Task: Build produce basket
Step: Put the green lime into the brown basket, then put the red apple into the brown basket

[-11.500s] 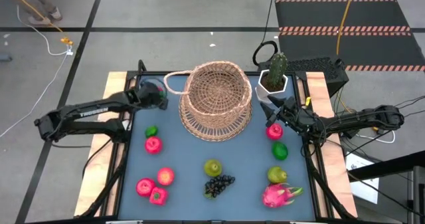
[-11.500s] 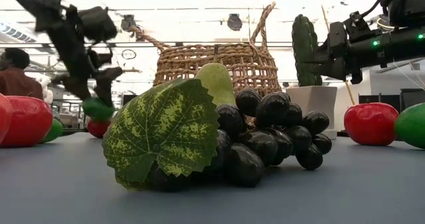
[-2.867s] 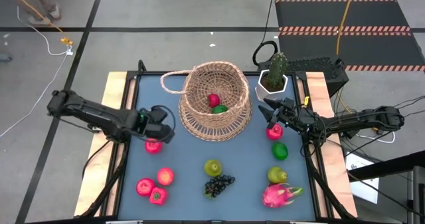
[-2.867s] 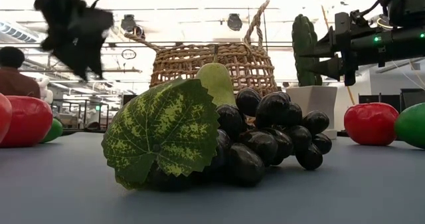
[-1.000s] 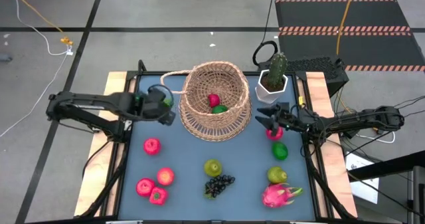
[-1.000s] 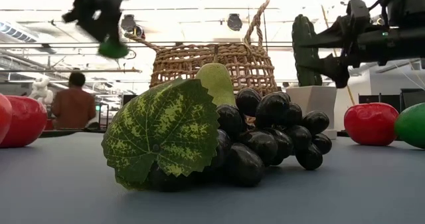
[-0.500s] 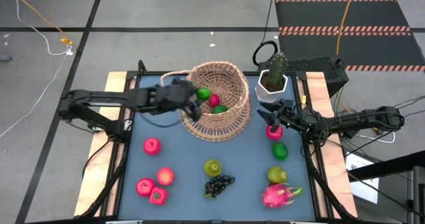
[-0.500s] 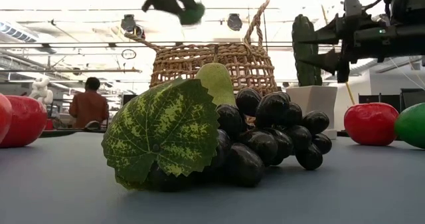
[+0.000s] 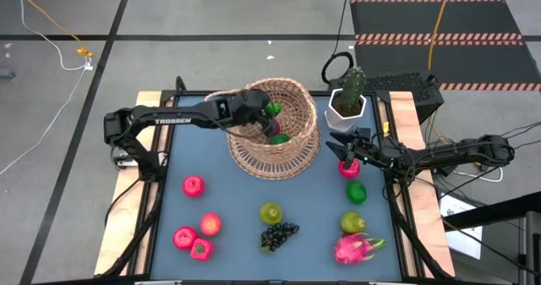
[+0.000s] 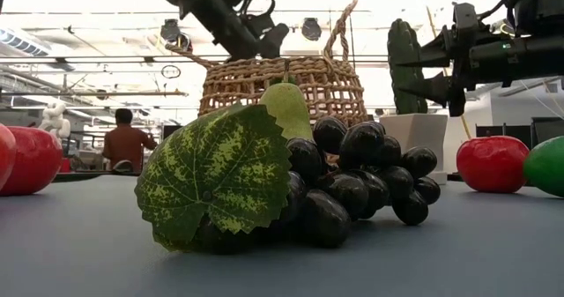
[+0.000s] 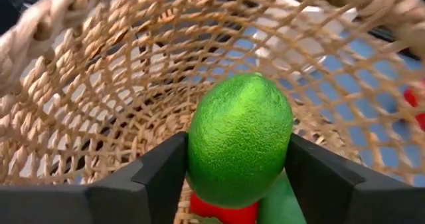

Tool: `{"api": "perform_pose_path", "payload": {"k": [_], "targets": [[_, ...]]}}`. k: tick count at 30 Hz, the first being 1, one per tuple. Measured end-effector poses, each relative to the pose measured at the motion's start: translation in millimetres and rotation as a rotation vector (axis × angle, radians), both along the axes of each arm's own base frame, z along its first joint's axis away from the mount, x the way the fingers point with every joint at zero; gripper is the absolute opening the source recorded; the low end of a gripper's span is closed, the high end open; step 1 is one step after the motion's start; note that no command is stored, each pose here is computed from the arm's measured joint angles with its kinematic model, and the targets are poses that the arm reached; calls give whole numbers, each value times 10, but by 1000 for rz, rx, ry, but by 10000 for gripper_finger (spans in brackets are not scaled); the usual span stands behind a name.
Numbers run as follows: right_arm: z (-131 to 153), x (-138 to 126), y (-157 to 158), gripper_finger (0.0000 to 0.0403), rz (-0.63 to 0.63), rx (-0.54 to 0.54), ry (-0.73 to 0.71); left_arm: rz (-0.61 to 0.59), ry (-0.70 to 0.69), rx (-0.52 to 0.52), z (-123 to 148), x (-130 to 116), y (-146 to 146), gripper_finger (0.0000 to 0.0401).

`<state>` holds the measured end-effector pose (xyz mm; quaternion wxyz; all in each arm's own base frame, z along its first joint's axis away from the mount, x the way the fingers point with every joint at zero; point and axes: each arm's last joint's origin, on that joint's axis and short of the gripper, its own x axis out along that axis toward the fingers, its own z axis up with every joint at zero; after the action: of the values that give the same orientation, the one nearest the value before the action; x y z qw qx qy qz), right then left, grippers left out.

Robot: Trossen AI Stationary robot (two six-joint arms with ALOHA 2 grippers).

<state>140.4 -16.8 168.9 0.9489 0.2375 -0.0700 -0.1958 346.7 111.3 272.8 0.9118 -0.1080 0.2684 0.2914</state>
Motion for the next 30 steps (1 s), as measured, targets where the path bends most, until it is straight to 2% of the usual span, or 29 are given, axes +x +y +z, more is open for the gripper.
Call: {"api": "perform_pose_path", "payload": {"k": [8,13,16,22,24,27,30], "targets": [[0,0,0,256,0,-8,3,-32,19,25,1,-9,33,325],[0,0,0,256,-2,-25,11,-57,26,52,43,-28,19,353],[-12,-3,-7,256,-28,-35,30,-104,-12,65,231,-123,-71,355],[-97,-12,-23,256,-90,-42,125,-321,-65,50,698,-508,-518,356],[-105,-14,-25,256,-99,-42,134,-397,-13,35,770,-677,-704,356],[-88,-13,-25,256,-99,-58,125,-498,157,-31,736,-946,-972,356],[-69,-12,-25,256,-99,-92,121,-503,283,-150,670,-1130,-1196,356]]}}
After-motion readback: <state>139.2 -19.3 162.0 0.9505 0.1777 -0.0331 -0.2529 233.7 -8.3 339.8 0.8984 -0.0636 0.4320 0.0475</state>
